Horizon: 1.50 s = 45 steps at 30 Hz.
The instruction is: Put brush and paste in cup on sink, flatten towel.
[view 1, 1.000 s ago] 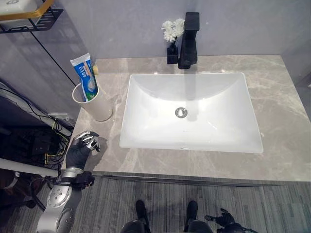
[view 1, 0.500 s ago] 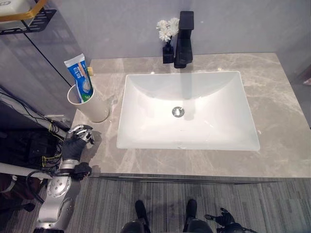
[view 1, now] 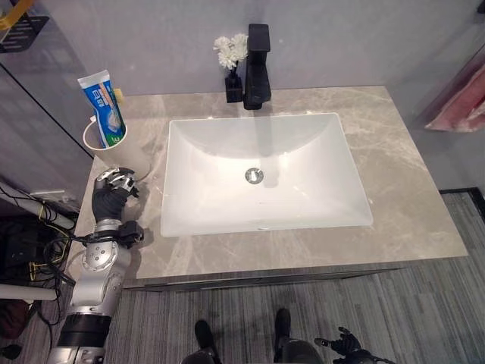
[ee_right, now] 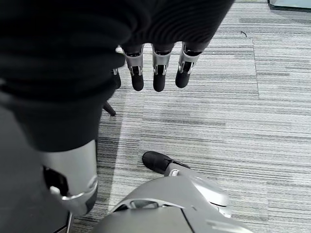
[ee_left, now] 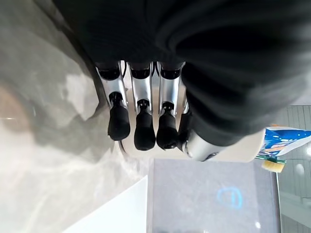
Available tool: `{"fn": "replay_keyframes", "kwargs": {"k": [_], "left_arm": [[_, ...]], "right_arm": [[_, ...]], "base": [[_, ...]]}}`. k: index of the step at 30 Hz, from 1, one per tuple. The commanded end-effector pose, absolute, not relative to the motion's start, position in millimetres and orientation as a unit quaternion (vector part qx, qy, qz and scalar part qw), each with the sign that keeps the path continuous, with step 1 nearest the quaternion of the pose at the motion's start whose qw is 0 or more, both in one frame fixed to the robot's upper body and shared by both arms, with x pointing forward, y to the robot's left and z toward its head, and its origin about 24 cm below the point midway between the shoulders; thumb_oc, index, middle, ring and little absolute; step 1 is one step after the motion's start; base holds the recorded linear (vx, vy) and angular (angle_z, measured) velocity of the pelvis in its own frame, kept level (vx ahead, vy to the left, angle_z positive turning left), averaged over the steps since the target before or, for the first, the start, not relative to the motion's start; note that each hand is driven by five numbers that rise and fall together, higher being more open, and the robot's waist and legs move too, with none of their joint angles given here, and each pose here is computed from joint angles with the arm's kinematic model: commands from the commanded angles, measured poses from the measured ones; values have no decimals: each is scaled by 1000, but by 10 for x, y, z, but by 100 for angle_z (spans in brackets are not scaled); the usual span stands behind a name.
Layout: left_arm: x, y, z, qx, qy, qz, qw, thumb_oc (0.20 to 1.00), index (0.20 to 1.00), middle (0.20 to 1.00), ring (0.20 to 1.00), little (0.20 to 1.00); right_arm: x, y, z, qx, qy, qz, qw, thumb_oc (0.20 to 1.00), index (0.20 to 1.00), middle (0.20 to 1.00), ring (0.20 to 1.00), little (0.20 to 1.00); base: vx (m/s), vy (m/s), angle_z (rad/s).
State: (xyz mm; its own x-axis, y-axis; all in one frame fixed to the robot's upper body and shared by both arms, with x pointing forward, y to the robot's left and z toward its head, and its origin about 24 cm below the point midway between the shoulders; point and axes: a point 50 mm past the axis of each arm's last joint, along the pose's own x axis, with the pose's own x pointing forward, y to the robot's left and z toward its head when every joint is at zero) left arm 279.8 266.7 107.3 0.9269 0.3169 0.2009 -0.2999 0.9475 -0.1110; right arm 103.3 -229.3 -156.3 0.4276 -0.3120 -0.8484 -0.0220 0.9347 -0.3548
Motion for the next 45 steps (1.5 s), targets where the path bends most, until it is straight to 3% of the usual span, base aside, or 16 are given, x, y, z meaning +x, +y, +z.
{"fn": "replay_keyframes", "kwargs": {"k": [1, 14, 28, 45], "left_arm": [[2896, 2777, 1238, -24, -145, 182, 972, 200, 200, 200, 200, 200], [3177, 3032, 1517, 73, -146, 240, 957, 200, 200, 200, 200, 200], [3517, 3291, 2265, 120, -176, 294, 932, 200, 200, 200, 200, 200], [3571, 3537, 2661, 191, -151, 338, 909, 200, 200, 200, 200, 200]], "right_arm": [[1071, -2223, -1565, -167, 523, -77, 832, 1000, 1000, 1000, 1000, 1000], [1040, -2279, -1545, -197, 515, -58, 832, 1000, 1000, 1000, 1000, 1000], [1251, -2156, -1492, -215, 479, -22, 851, 1000, 1000, 1000, 1000, 1000], [1397, -2096, -1436, -209, 449, -13, 868, 1000, 1000, 1000, 1000, 1000]], "base": [[14, -10, -5], [2, -2, -1], [-2, 1, 0], [17, 19, -4]]}}
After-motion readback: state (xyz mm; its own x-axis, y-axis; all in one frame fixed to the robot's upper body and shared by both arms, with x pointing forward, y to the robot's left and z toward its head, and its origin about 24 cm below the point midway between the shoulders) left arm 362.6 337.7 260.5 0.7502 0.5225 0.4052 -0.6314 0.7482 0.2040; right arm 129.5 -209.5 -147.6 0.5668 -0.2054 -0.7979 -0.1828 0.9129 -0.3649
